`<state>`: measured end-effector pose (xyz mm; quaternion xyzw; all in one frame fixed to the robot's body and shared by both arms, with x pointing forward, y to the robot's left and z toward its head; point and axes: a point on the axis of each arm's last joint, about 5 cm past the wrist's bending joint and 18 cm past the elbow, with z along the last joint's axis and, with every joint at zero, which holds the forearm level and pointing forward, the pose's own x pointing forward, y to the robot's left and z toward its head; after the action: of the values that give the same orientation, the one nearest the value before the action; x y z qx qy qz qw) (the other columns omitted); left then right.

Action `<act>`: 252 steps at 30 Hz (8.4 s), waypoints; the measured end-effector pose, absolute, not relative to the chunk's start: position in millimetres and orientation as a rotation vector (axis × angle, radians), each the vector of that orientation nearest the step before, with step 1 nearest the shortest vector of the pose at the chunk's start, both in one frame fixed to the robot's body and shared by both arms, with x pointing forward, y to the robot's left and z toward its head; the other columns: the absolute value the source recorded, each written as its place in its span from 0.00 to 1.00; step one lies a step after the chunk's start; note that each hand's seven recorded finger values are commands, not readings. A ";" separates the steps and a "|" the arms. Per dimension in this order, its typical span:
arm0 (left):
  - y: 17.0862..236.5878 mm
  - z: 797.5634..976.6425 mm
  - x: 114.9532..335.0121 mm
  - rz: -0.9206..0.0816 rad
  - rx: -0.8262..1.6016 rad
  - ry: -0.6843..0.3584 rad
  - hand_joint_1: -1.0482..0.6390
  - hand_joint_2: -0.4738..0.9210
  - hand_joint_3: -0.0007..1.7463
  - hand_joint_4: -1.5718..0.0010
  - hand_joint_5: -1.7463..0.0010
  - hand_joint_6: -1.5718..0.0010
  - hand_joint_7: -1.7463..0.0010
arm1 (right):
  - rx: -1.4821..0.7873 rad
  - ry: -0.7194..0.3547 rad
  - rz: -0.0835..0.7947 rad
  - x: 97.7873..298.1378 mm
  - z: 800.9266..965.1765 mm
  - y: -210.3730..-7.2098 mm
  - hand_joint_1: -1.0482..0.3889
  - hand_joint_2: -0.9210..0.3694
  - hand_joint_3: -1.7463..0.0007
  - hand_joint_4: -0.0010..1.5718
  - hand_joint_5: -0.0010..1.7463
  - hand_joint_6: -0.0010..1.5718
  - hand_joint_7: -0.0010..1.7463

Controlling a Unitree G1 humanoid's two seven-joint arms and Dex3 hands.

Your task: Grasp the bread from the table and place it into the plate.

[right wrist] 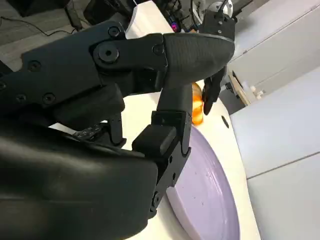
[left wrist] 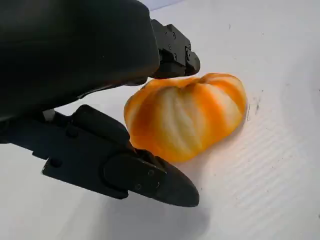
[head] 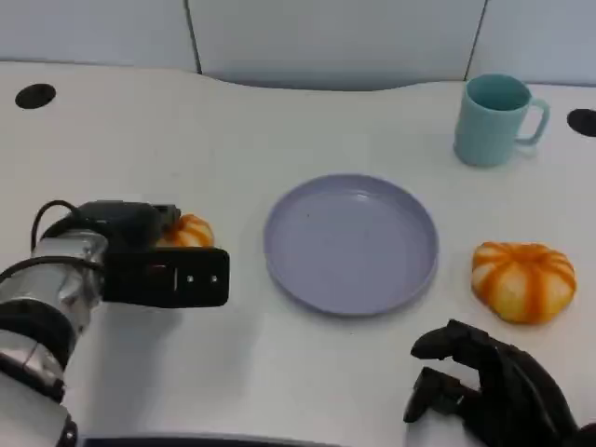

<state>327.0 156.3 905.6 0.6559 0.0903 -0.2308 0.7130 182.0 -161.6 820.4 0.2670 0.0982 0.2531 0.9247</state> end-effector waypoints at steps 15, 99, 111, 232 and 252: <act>142.4 904.4 329.5 -0.496 1.517 0.248 0.15 0.92 0.00 0.96 0.84 0.88 0.99 | 0.560 0.214 0.512 177.1 821.3 -162.1 0.37 0.00 0.78 0.47 0.76 0.47 0.54; 52.9 938.6 324.8 -0.594 1.147 -0.560 0.47 0.72 0.55 0.38 0.00 0.53 0.00 | 0.552 0.227 0.536 180.6 822.0 -154.6 0.37 0.00 0.78 0.48 0.76 0.48 0.53; 39.0 925.4 317.7 -0.673 1.260 -0.490 0.37 0.82 0.33 0.58 0.00 0.68 0.00 | 0.570 0.227 0.551 180.4 821.8 -152.2 0.37 0.00 0.79 0.49 0.73 0.49 0.53; 191.3 814.4 166.9 -0.091 -0.731 0.013 0.23 1.00 0.06 0.81 0.00 0.83 0.22 | 0.545 0.180 0.560 189.6 820.9 -153.2 0.37 0.00 0.74 0.45 0.81 0.45 0.56; 195.1 808.6 172.7 -0.111 -0.474 -0.004 0.22 1.00 0.08 0.79 0.00 0.81 0.22 | 0.550 0.157 0.541 194.1 811.4 -156.6 0.39 0.00 0.73 0.40 0.80 0.36 0.64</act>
<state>172.7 195.1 808.6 -0.2348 -0.0021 -0.0549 0.9705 194.1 -156.6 811.4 0.2679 0.0764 0.2634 0.9236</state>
